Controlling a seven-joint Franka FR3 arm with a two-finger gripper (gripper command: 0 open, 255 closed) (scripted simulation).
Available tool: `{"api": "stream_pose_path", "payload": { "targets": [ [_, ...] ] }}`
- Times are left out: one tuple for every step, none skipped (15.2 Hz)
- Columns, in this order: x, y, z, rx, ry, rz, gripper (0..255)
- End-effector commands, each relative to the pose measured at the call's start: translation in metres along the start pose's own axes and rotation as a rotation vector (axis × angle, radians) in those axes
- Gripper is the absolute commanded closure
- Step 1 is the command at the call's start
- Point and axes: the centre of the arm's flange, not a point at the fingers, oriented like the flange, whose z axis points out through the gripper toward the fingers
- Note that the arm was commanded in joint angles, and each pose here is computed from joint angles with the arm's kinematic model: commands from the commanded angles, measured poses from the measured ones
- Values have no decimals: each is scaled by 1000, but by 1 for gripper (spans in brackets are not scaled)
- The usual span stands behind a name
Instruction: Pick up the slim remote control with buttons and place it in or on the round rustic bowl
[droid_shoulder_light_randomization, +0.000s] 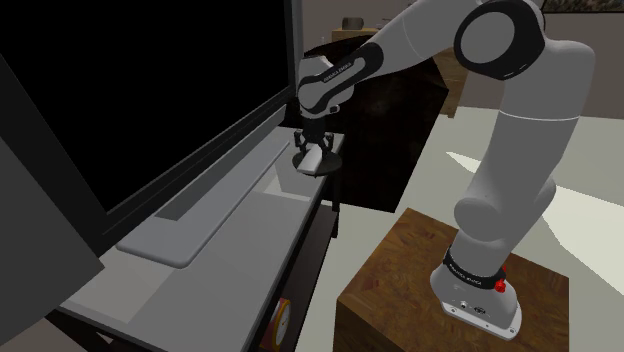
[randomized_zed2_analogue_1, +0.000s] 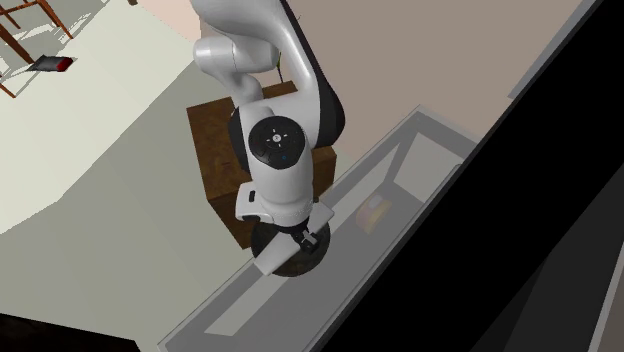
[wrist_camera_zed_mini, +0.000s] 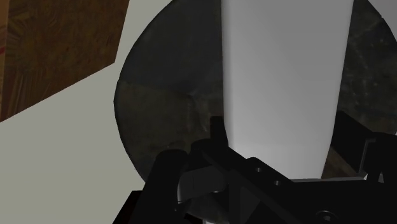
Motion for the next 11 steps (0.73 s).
{"api": "stream_pose_path", "payload": {
  "targets": [
    [0, 0, 0, 0, 0, 0, 255],
    [0, 0, 0, 0, 0, 0, 255],
    [0, 0, 0, 0, 0, 0, 0],
    [0, 0, 0, 0, 0, 0, 0],
    [0, 0, 0, 0, 0, 0, 0],
    [0, 0, 0, 0, 0, 0, 0],
    [0, 0, 0, 0, 0, 0, 0],
    [0, 0, 0, 0, 0, 0, 0],
    [0, 0, -13, 0, 0, 0, 0],
    [0, 0, -26, 0, 0, 0, 0],
    [0, 0, -40, 0, 0, 0, 0]
  ]
}}
